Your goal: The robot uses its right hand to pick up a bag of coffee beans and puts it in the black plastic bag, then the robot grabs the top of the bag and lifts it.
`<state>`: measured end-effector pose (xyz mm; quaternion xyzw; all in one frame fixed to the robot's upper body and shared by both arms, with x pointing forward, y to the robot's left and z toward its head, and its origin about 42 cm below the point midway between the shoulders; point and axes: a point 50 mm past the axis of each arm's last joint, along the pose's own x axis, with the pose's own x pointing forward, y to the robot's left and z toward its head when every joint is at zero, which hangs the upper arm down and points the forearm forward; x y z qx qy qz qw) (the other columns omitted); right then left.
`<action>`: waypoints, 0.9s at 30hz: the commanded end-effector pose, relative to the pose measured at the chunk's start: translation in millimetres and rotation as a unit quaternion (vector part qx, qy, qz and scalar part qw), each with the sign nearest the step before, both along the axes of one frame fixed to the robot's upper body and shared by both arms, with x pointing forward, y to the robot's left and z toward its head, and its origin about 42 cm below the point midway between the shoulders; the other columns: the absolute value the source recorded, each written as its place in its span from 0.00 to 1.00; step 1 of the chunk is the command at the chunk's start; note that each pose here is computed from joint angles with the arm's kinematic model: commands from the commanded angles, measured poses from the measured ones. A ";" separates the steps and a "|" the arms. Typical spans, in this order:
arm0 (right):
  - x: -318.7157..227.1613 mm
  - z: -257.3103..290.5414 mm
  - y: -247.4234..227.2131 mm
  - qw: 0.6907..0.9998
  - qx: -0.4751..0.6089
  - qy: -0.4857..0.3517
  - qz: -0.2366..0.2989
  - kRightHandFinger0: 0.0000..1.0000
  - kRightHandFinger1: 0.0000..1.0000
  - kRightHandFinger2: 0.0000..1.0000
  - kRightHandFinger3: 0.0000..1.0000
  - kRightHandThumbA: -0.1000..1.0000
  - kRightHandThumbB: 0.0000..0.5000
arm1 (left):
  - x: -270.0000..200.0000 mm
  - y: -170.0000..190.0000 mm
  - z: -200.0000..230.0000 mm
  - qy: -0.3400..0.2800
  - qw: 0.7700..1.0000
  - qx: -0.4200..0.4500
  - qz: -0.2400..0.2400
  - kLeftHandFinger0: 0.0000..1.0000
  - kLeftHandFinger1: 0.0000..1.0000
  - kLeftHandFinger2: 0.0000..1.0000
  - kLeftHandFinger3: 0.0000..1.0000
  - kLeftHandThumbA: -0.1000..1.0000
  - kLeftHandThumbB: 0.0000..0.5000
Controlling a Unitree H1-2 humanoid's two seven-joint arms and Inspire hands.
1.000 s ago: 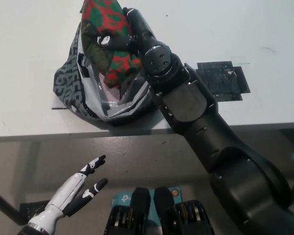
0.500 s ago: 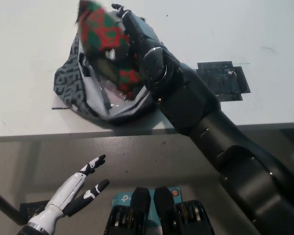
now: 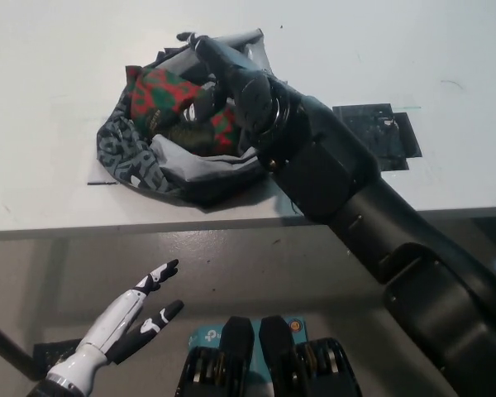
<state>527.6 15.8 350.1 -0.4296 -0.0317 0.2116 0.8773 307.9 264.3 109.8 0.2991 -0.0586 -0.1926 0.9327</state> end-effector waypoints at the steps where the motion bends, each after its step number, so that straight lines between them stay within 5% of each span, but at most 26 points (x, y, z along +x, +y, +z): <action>1: -1.8 41.8 5.1 0.999 -0.009 -0.028 0.014 1.00 1.00 1.00 1.00 0.89 0.87 | 7.4 5.4 14.9 -0.028 1.000 0.006 -0.006 1.00 1.00 1.00 1.00 0.98 0.36; 5: -1.6 54.8 -1.9 0.998 0.011 -0.056 0.002 1.00 1.00 1.00 1.00 0.98 0.84 | 7.9 4.5 15.1 -0.028 1.000 -0.001 -0.008 1.00 1.00 1.00 1.00 0.96 0.37; 10: -0.6 85.8 -14.3 0.987 0.039 -0.152 -0.034 1.00 1.00 1.00 1.00 0.98 0.77 | 9.0 4.9 15.8 -0.033 0.999 0.012 -0.006 1.00 1.00 1.00 1.00 0.98 0.34; 15: -2.2 112.5 -33.1 0.959 0.065 -0.266 -0.077 1.00 1.00 1.00 1.00 0.95 0.69 | 9.8 4.7 14.4 -0.030 0.999 0.010 -0.009 1.00 1.00 1.00 1.00 0.96 0.31; 17: -1.5 117.9 -39.8 0.949 0.070 -0.291 -0.096 1.00 1.00 1.00 1.00 0.86 0.65 | 9.1 4.9 14.0 -0.028 1.000 0.008 -0.010 1.00 1.00 1.00 1.00 0.96 0.34; 27: 17.6 88.8 -64.8 0.956 0.025 -0.251 -0.148 1.00 1.00 1.00 1.00 0.82 0.70 | 5.2 3.9 14.3 -0.018 1.000 0.022 -0.010 1.00 1.00 1.00 1.00 1.00 0.37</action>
